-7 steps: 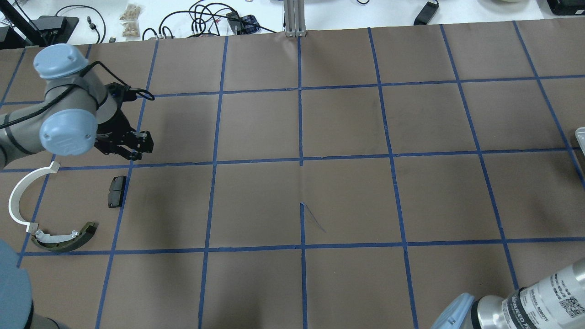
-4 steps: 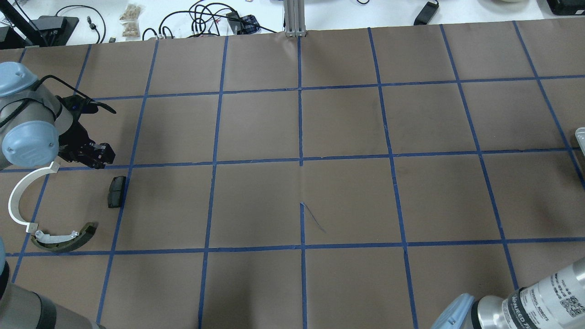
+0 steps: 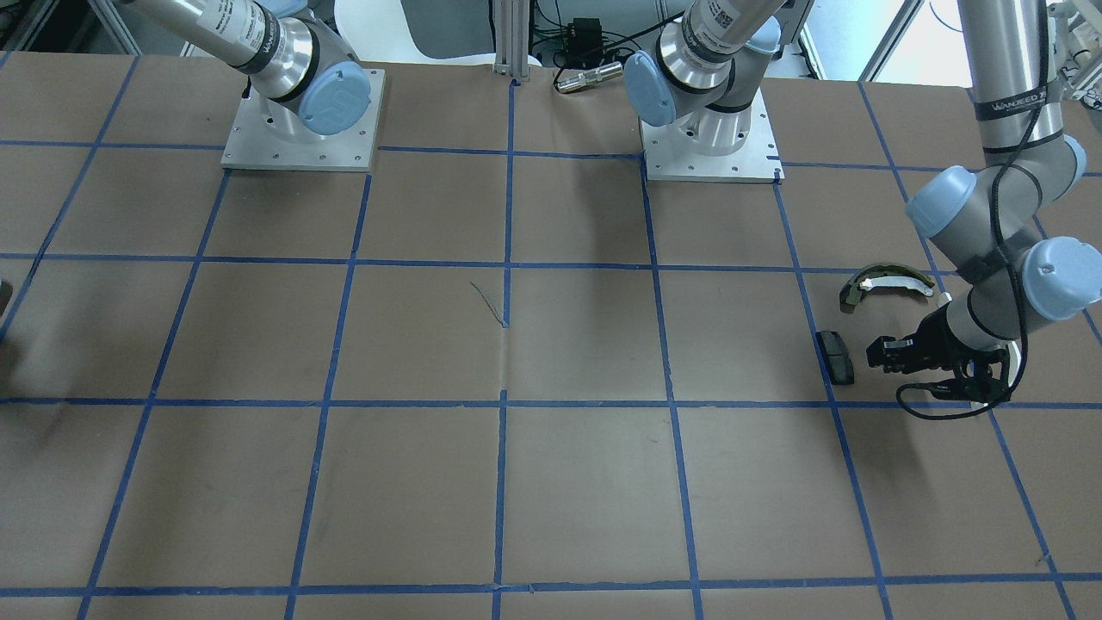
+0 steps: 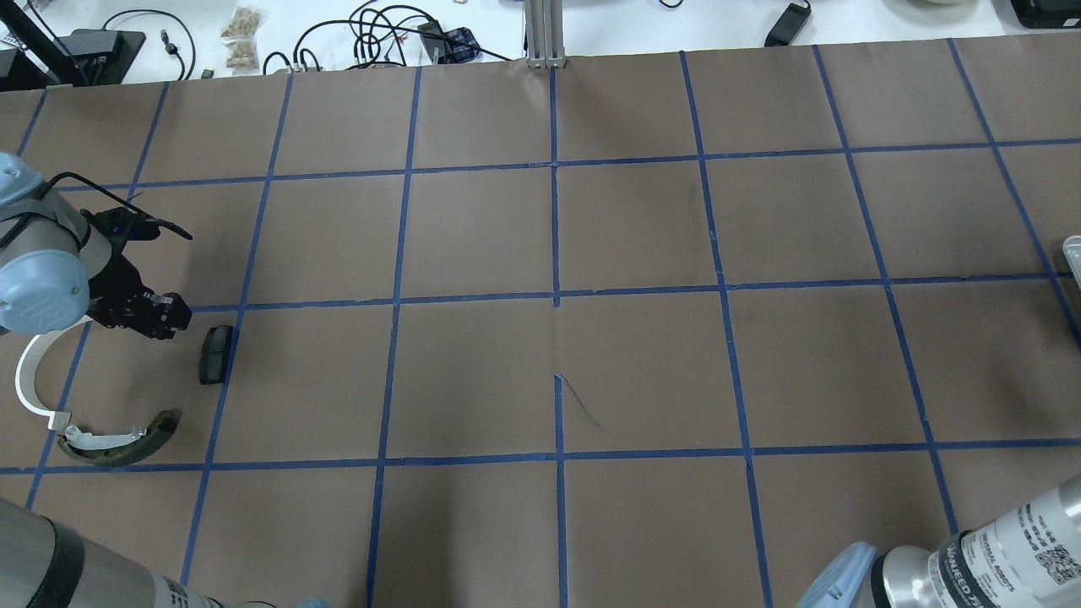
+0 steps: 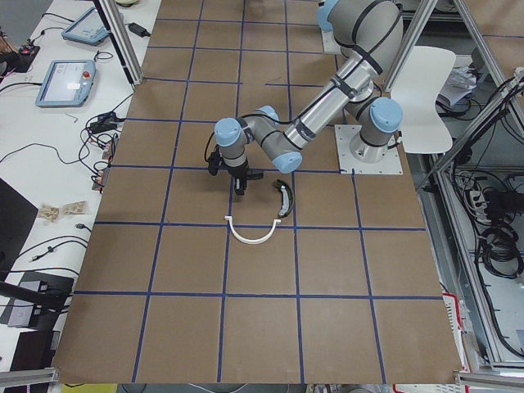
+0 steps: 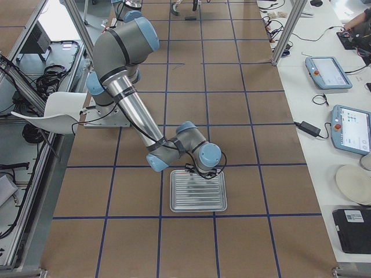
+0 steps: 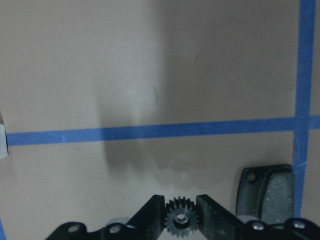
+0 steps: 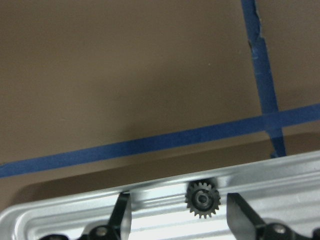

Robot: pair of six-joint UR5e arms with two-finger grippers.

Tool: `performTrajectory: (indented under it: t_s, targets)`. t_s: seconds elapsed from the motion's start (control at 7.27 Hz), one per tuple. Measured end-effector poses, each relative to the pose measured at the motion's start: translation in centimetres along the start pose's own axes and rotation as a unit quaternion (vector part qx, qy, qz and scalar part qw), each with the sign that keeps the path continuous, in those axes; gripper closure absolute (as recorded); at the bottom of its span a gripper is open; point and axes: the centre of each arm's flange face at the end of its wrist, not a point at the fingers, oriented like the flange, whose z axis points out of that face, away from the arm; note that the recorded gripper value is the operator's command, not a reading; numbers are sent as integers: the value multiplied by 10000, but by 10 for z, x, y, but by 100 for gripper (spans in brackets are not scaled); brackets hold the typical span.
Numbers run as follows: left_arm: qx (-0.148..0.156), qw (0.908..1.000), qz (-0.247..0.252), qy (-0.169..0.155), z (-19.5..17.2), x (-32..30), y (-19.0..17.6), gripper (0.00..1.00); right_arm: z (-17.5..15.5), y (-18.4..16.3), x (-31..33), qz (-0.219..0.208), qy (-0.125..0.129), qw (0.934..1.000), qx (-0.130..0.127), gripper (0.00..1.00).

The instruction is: Place bearing gear from tray to pile

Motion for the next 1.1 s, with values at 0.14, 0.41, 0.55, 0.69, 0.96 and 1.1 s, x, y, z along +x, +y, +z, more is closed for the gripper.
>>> performTrajectory:
  t_s: [0.14,0.41,0.55,0.69,0.96,1.1]
  targets:
    - [4,10000,-5,0,0,-1,0,0,0,0,0,5,-22,10000,-11,100]
    - [27,10000,30,-50,-15,9,-4,0,-3,3,-4,2,-197,9996,-224,100]
    - [25,10000,47,-74,-37,29,-9,0,-6,4,-5,-13,-271,9991,-336,100]
    - [-37,9999,-126,-60,-68,61,-17,0,-11,3,-5,-27,-296,9988,-391,100]
    - [-255,9968,-762,-28,-150,152,-23,0,-39,-8,-12,-21,-330,9987,-396,100]
    - [-184,9947,-1003,-115,-194,212,-21,0,-56,-22,-15,35,-354,9987,-376,100]
